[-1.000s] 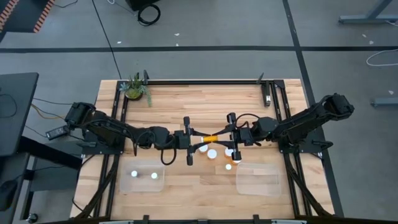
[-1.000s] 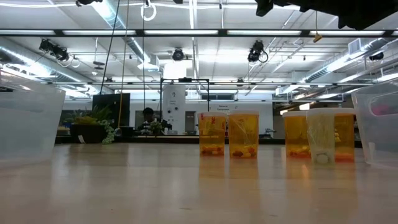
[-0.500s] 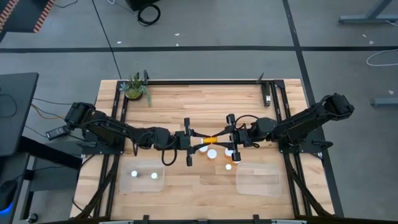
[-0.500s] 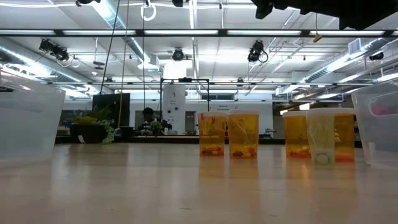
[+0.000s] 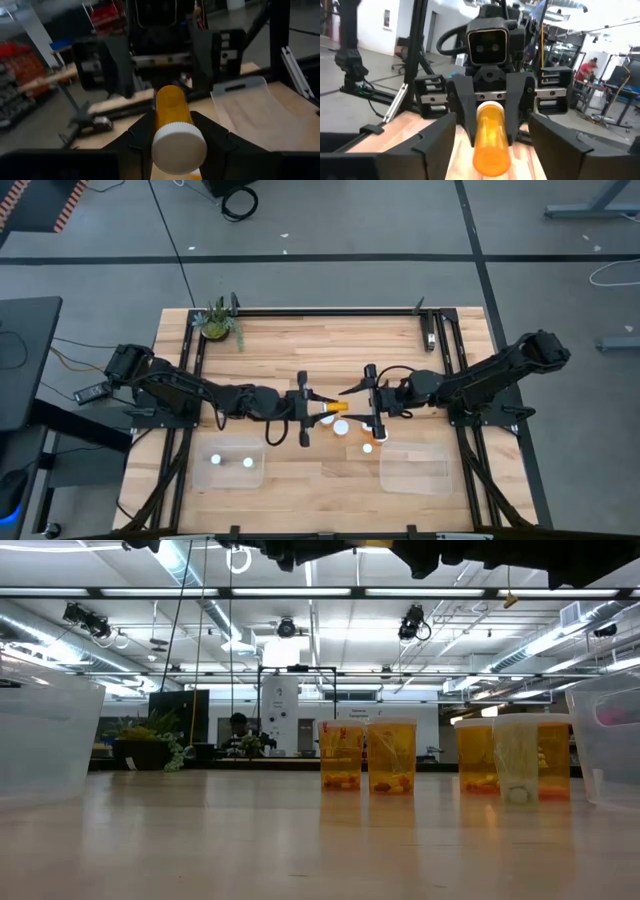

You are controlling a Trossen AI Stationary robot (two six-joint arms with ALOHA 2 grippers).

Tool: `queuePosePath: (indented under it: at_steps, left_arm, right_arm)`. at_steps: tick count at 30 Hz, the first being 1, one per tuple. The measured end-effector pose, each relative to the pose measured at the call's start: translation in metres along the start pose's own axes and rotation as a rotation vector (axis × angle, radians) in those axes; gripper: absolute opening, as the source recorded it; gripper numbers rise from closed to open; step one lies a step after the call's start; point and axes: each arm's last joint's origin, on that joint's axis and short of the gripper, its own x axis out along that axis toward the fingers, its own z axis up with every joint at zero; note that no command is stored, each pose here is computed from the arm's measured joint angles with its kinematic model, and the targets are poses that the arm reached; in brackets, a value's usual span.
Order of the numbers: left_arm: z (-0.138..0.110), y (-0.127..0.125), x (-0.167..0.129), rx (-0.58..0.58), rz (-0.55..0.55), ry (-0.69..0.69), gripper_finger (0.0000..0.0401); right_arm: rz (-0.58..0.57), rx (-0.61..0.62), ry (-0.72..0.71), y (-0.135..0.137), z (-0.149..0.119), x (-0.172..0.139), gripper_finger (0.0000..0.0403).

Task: Pick and place medicine bottles into bin by pill shape (circle, oval)
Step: Put the small orange pill bottle into the left transparent bin

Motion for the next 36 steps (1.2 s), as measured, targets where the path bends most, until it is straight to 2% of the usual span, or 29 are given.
queuePosePath:
  at_steps: [6,18,27,31,36]
  left_arm:
    - [-0.014,-0.004,-0.001,-0.059,-0.031,0.139,0.0117]
    - [-0.044,-0.018,-0.016,-0.215,-0.065,0.488,0.0117]
    - [-0.044,-0.031,-0.029,-0.417,-0.187,0.608,0.0116]
    - [-0.045,-0.04,-0.037,-0.471,-0.255,0.682,0.0116]
    - [-0.045,-0.046,-0.047,-0.518,-0.269,0.774,0.0121]
  right_arm:
    - [-0.028,-0.003,0.054,-0.004,0.006,-0.009,0.0271]
    - [-0.012,0.089,0.162,-0.007,0.014,-0.028,0.0271]
    - [-0.008,0.101,0.187,-0.007,0.011,-0.028,0.0271]
    - [-0.007,0.103,0.194,-0.006,0.011,-0.028,0.0271]
    - [-0.008,0.103,0.193,-0.007,0.011,-0.028,0.0271]
